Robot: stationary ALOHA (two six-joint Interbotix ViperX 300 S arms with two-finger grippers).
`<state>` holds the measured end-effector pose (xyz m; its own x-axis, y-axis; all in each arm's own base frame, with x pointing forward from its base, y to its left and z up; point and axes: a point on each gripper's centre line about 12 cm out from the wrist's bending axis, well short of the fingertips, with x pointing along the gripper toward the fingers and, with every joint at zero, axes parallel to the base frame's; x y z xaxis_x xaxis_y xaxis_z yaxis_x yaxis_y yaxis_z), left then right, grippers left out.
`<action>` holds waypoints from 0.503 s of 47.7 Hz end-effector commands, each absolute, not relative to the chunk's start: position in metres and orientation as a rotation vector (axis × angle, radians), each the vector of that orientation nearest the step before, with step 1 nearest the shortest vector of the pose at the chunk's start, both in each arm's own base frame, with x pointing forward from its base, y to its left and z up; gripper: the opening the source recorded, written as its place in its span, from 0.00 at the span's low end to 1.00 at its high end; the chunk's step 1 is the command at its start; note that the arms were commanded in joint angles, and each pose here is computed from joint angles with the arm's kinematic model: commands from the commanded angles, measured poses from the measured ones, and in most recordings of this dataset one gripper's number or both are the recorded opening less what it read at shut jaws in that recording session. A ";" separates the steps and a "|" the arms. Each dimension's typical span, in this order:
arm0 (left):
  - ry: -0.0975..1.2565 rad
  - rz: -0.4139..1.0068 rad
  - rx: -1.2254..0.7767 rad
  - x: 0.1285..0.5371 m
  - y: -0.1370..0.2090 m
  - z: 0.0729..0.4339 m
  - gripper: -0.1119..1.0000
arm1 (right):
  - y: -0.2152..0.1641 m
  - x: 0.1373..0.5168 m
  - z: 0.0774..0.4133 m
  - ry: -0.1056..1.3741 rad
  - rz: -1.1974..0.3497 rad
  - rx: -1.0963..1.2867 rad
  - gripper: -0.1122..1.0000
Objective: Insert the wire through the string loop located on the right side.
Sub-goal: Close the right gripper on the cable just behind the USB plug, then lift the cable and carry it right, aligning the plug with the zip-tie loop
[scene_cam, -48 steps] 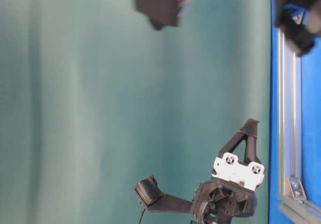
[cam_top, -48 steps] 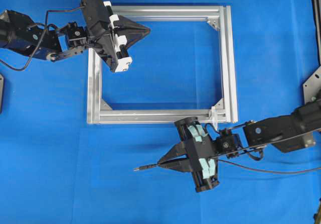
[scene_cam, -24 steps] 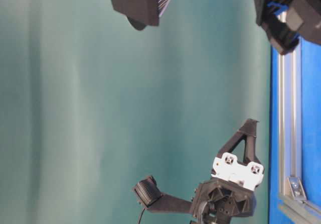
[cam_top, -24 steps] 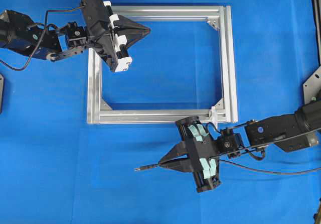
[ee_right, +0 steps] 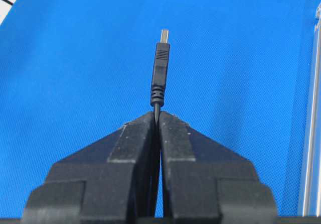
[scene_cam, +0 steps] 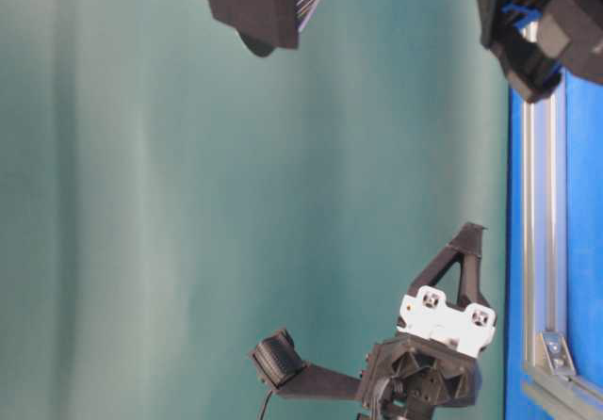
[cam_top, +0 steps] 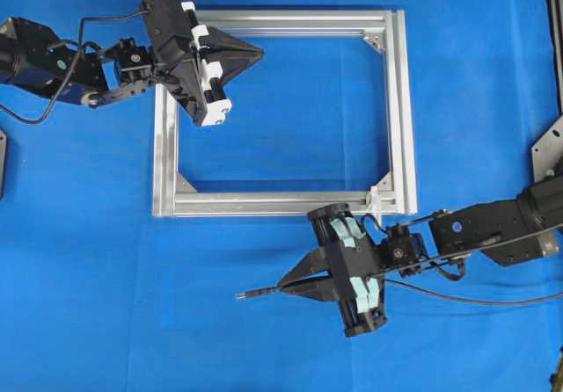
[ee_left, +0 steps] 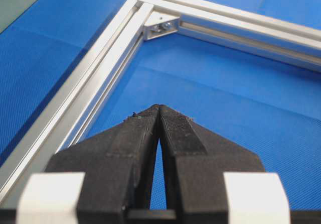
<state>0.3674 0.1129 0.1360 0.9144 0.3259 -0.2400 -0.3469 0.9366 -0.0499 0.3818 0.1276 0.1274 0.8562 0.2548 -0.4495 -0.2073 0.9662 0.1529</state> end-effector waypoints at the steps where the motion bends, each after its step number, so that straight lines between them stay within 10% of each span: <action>1: 0.182 0.345 -0.086 0.369 0.114 0.153 0.10 | 0.129 0.387 0.146 0.433 0.250 0.109 0.07; 24: 0.184 0.346 -0.086 0.369 0.114 0.152 0.10 | 0.129 0.387 0.146 0.433 0.248 0.110 0.07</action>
